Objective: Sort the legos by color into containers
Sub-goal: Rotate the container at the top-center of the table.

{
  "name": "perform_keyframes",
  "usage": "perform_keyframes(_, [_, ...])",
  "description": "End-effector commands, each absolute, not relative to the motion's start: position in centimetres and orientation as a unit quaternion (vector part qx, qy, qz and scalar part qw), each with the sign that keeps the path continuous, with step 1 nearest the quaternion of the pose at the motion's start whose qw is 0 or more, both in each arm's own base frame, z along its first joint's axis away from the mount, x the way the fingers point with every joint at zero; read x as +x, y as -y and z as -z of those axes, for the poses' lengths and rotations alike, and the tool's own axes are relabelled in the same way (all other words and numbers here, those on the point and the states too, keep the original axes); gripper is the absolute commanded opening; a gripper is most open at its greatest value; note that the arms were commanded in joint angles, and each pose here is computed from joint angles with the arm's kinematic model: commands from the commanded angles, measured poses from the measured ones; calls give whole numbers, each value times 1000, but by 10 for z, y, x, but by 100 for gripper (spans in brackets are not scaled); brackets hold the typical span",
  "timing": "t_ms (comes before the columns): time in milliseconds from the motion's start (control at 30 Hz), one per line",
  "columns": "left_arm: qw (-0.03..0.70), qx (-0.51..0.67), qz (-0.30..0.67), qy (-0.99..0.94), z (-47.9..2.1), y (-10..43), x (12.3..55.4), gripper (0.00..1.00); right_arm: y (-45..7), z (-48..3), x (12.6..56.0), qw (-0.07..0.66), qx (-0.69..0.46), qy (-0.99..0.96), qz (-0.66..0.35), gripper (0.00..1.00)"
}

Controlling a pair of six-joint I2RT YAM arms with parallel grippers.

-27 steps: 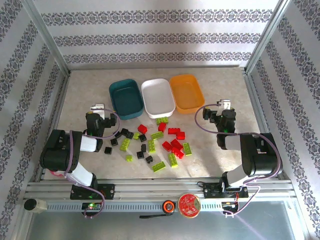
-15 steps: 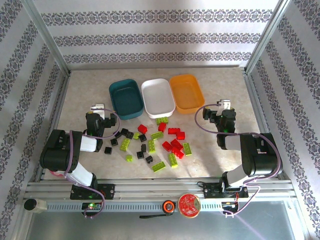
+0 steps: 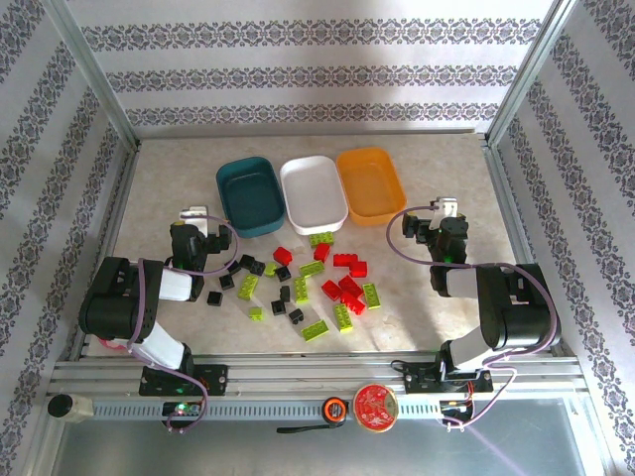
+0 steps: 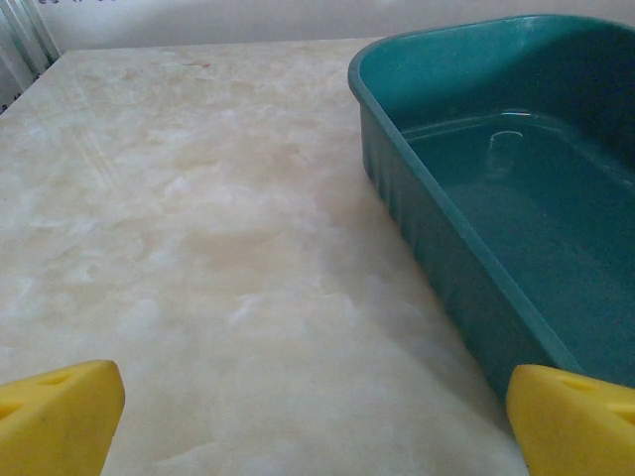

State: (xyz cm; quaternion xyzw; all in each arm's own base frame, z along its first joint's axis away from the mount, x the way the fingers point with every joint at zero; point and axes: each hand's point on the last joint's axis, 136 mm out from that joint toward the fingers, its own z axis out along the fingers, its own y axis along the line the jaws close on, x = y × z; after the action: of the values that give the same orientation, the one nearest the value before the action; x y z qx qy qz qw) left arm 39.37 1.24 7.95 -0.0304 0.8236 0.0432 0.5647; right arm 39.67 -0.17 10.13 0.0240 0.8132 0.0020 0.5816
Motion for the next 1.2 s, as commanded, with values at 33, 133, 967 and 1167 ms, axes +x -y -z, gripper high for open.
perform_keyframes(33, [578, -24, -39, -815, -88, -12, 400, 99, -2, -106, 399, 591, 13, -807, -6, 98])
perform_keyframes(133, [579, -24, -40, -814, -89, -13, 400, 99, -1, -106, 399, 591, 15, -807, -6, 98])
perform_keyframes(967, [659, -383, 159, -628, -184, -47, 377, 99, 64, -154, 378, 501, 397, -765, -83, 98])
perform_keyframes(1167, [673, -358, 288, -580, -211, -30, 385, 99, 28, -153, 385, 458, 336, -808, -155, 98])
